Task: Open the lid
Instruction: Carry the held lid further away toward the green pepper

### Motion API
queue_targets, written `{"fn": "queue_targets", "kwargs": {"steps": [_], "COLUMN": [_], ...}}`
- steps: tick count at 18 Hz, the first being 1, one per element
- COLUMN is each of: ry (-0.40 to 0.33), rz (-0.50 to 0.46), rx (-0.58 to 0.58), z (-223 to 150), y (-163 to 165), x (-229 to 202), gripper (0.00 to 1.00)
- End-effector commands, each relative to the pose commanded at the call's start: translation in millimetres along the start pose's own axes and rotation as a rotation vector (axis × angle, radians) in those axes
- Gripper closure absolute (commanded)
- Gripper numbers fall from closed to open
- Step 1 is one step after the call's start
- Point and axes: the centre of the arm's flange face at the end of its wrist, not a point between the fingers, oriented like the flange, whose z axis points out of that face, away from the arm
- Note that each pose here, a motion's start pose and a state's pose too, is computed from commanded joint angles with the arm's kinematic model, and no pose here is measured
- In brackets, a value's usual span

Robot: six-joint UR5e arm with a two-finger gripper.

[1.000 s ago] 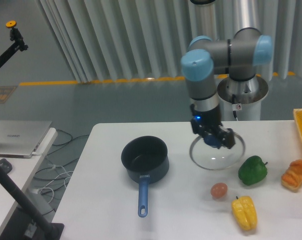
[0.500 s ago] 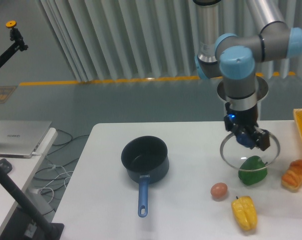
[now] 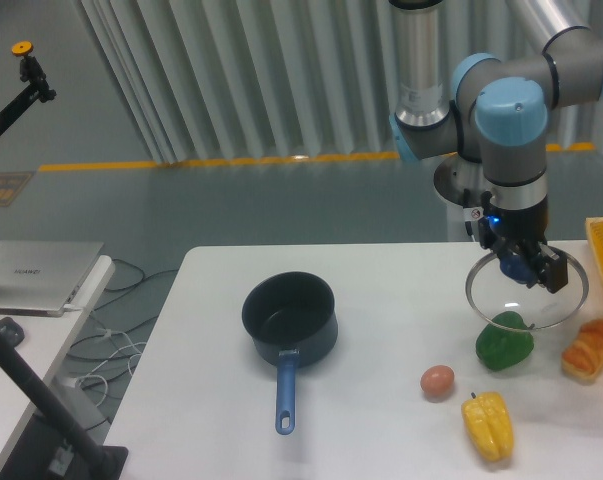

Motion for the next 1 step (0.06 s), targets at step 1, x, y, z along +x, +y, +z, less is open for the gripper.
{"fn": "queue_targets", "kwargs": {"steps": [1], "ry": [0.001], "rz": [0.0], "rx": [-0.001], "z": [0.2], "y": [0.1], "x": [0.1], "gripper": [0.85]}}
